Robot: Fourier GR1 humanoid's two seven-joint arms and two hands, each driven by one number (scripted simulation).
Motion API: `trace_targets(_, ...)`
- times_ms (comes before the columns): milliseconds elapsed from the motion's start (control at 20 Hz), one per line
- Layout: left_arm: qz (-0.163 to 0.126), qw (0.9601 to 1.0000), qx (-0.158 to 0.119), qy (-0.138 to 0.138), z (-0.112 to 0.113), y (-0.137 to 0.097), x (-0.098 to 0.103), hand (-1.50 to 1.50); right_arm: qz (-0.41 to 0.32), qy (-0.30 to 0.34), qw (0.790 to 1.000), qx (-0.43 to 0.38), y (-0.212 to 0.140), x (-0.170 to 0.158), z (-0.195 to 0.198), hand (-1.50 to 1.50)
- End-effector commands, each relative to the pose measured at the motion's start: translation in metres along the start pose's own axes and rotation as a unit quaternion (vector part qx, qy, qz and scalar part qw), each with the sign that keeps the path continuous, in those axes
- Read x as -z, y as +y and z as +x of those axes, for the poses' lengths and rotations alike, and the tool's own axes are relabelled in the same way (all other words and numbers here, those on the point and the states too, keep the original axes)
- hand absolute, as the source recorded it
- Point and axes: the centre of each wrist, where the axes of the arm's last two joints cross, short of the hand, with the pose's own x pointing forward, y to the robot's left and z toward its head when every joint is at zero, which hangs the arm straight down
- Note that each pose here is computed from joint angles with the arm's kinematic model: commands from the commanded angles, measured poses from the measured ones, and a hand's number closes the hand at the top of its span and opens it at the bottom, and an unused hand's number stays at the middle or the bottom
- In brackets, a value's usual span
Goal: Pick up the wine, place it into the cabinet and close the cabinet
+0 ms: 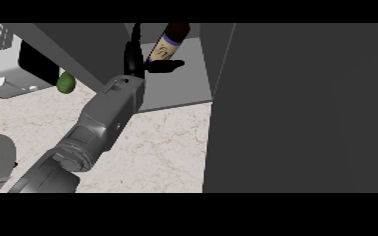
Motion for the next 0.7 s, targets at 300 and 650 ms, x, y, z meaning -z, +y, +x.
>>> trace_targets(300, -0.122, 0.9727, -0.169, -0.102, 0.015, 0.025, 0.019, -1.5, -0.031, 0.0, 1.0, 0.002, -0.01, -0.011, 0.004, -1.5)
trace_targets(650, -0.182, 0.9414, -0.262, -0.11, 0.028, -0.012, 0.004, -1.5, -0.047, 0.02, 0.999, -0.004, 0.001, -0.012, 0.001, -1.5)
